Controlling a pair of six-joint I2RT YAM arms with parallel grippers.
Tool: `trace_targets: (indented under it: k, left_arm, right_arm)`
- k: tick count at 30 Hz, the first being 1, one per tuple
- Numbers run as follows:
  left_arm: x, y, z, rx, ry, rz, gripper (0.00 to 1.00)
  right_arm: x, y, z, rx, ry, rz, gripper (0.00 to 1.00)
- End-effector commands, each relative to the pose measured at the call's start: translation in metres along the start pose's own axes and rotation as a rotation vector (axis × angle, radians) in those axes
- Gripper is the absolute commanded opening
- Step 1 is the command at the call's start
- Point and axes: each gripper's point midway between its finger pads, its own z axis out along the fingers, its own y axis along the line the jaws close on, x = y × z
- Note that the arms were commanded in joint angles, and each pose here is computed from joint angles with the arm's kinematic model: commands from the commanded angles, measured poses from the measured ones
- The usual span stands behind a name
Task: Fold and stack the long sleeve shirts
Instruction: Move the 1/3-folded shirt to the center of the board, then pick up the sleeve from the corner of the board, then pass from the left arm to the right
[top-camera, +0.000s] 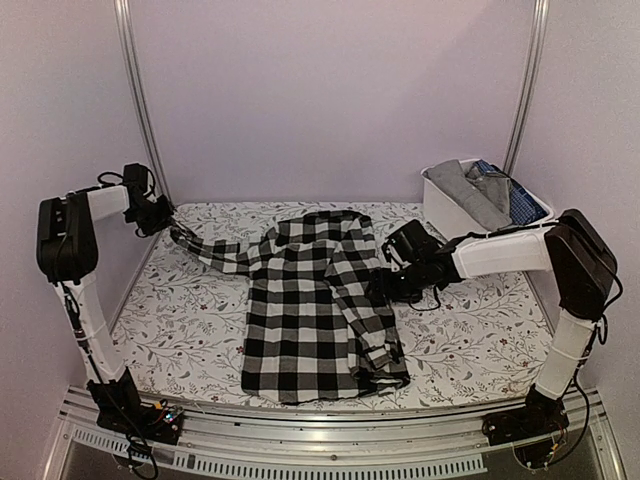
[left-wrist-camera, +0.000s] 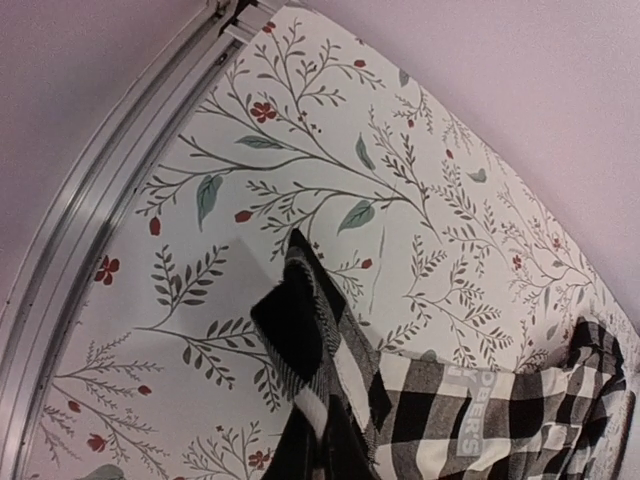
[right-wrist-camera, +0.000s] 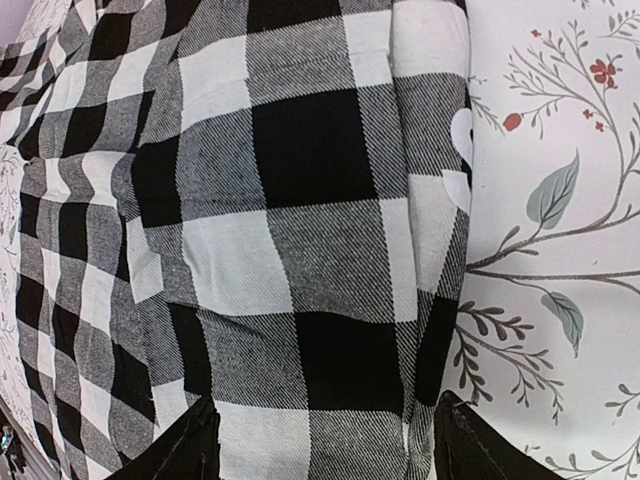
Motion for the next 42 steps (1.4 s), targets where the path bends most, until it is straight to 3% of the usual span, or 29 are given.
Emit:
trace_targets:
  k: [1,5,10,16,21,31,42]
  left_arm:
    - [0.015,-0.062,-0.021,0.251,0.019,0.083,0.00]
    - [0.046,-0.125,-0.053,0.484,0.061,0.167,0.00]
    - [0.112,-0.195,-0.092,0.741,0.189,0.289,0.00]
    - [0.183,-0.242,-0.135,1.020,0.345,0.339,0.00]
    - [0.216,-0.256,-0.157,1.153,0.428,0.374,0.01]
    - [0.245,-0.253,-0.164,1.255,0.536,0.374,0.03]
    - [0.256,-0.256,-0.164,1.288,0.588,0.369,0.03]
  right_arm:
    - [-0.006,0.015,0.003,-0.043,-0.006,0.007,0.72]
    - [-0.014,0.021,-0.006,-0.050,-0.026,-0.004,0.72]
    - [-0.024,0.042,-0.021,-0.103,-0.072,-0.045,0.73]
    - [-0.042,0.097,-0.047,-0.365,-0.191,-0.125,0.78]
    - [-0.059,0.134,-0.064,-0.563,-0.272,-0.149,0.82]
    - [-0.086,0.181,-0.058,-0.783,-0.307,-0.157,0.94]
    - [-0.107,0.214,-0.030,-0.903,-0.273,-0.151,0.91]
